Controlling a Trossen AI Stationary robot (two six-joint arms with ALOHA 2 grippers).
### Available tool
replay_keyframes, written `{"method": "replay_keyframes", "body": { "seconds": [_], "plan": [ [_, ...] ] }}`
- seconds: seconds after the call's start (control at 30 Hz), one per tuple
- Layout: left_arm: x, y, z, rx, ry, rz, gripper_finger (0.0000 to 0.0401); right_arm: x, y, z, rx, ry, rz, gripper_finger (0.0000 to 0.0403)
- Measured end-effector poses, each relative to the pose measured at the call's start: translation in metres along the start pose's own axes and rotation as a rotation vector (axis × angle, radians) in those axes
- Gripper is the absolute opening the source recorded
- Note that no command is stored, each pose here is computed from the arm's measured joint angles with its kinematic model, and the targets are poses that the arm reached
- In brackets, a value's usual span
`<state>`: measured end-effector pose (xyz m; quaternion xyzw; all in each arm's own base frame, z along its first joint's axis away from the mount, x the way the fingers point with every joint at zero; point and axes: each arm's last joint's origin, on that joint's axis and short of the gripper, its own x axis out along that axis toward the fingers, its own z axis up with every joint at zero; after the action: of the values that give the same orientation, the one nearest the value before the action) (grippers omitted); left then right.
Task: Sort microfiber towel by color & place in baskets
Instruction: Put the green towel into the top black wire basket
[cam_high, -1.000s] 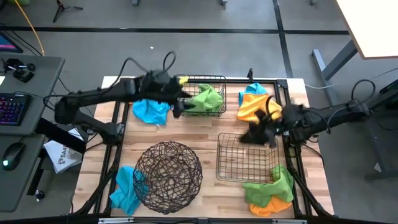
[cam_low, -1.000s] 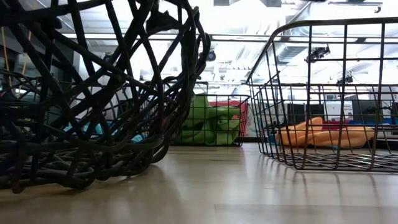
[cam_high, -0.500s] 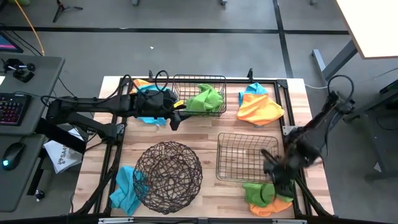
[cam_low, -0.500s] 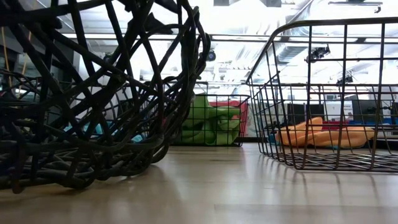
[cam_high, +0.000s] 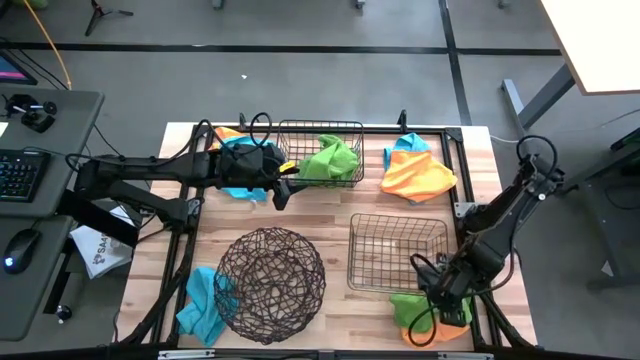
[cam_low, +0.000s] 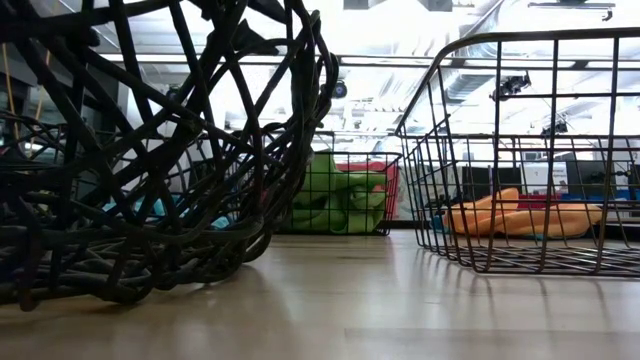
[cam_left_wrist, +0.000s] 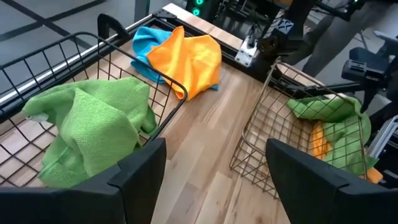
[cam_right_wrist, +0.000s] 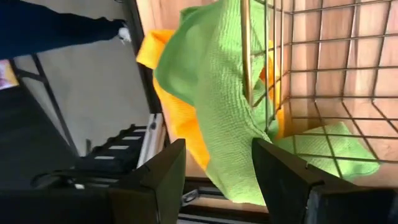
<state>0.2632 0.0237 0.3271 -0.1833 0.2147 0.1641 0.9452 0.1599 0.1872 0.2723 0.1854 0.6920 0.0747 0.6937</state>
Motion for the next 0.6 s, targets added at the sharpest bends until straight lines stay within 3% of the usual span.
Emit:
{"method": "replay_keyframes", "body": {
  "seconds": [0.23, 0.4, 0.6],
  "plan": [
    [0.0, 0.0, 0.0, 0.0, 0.004, -0.009, 0.0262, -0.016, 0.008, 0.002, -0.007, -0.016, 0.042, 0.0181],
    [0.0, 0.0, 0.0, 0.001, 0.004, -0.009, 0.0262, -0.022, 0.005, 0.002, -0.048, -0.065, -0.033, 0.0181],
    [0.0, 0.0, 0.0, 0.002, 0.005, -0.011, 0.0262, -0.01, 0.002, 0.002, -0.131, -0.023, -0.072, 0.0181]
  ]
}}
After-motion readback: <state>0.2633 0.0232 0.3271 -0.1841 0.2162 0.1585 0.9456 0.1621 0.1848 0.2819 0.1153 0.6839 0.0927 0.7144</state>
